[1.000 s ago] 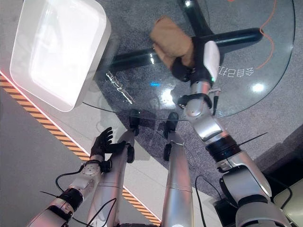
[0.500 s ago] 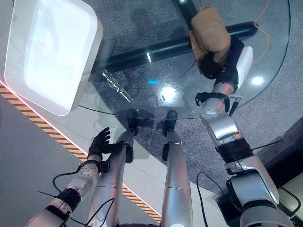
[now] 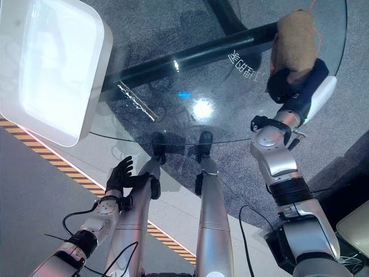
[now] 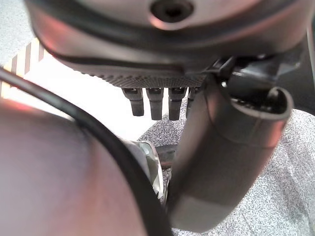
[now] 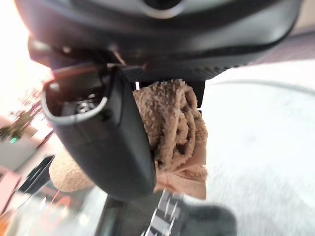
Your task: Wipe the table with a cloth and put it in the basket.
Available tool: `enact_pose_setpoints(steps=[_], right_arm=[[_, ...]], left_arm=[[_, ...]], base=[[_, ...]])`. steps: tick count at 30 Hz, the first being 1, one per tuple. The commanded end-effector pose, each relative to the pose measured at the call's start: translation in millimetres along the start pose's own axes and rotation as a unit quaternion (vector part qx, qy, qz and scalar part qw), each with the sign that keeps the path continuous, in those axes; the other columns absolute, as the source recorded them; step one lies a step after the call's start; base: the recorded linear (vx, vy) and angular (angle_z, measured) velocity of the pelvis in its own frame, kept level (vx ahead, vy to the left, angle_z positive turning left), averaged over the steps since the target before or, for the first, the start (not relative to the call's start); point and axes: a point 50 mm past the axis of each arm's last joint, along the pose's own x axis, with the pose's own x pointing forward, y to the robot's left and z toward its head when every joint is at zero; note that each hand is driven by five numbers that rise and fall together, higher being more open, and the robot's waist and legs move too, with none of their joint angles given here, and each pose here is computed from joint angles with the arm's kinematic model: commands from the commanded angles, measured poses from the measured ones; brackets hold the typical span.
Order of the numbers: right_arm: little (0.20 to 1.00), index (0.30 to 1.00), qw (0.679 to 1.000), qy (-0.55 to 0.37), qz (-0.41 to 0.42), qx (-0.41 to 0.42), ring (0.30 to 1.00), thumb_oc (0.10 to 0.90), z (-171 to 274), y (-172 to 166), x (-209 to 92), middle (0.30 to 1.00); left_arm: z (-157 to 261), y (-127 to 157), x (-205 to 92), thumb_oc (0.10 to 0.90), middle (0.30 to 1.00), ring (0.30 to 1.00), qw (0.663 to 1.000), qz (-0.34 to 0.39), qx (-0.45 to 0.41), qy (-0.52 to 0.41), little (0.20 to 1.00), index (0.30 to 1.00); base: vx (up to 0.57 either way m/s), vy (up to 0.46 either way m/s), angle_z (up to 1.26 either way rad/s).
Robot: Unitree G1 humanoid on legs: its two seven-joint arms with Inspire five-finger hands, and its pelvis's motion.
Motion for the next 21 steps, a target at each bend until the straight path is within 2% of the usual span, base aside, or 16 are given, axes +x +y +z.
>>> enact_pose_setpoints(steps=[1, 9, 18, 21], right_arm=[[0.2, 0.3, 0.983, -0.171, 0.033, 0.054, 0.3, 0.1, 69, 2, -6, 0.3], [0.2, 0.3, 0.967, -0.189, 0.171, 0.002, 0.3, 0.1, 74, 41, -30, 0.3], [0.2, 0.3, 0.915, -0.19, 0.351, -0.059, 0.3, 0.1, 68, 75, -59, 0.3], [0.2, 0.3, 0.9, -0.192, 0.386, -0.066, 0.3, 0.1, 67, 81, -67, 0.3]], left_arm=[[-61, 10, -33, 0.8, 0.9, 0.9, 0.996, 0.027, 0.011, 0.086, 0.9, 0.9], [-59, 9, -32, 0.8, 0.9, 0.9, 0.996, 0.02, 0.02, 0.082, 0.9, 0.9], [-57, 14, -30, 0.8, 0.9, 0.9, 0.997, 0.014, 0.026, 0.077, 0.9, 0.9], [-56, 15, -29, 0.8, 0.9, 0.9, 0.997, 0.015, 0.025, 0.074, 0.9, 0.9]], base=[[0.0, 0.0, 0.0], [0.0, 0.0, 0.0], [0.0, 0.004, 0.04], [0.0, 0.0, 0.0]])
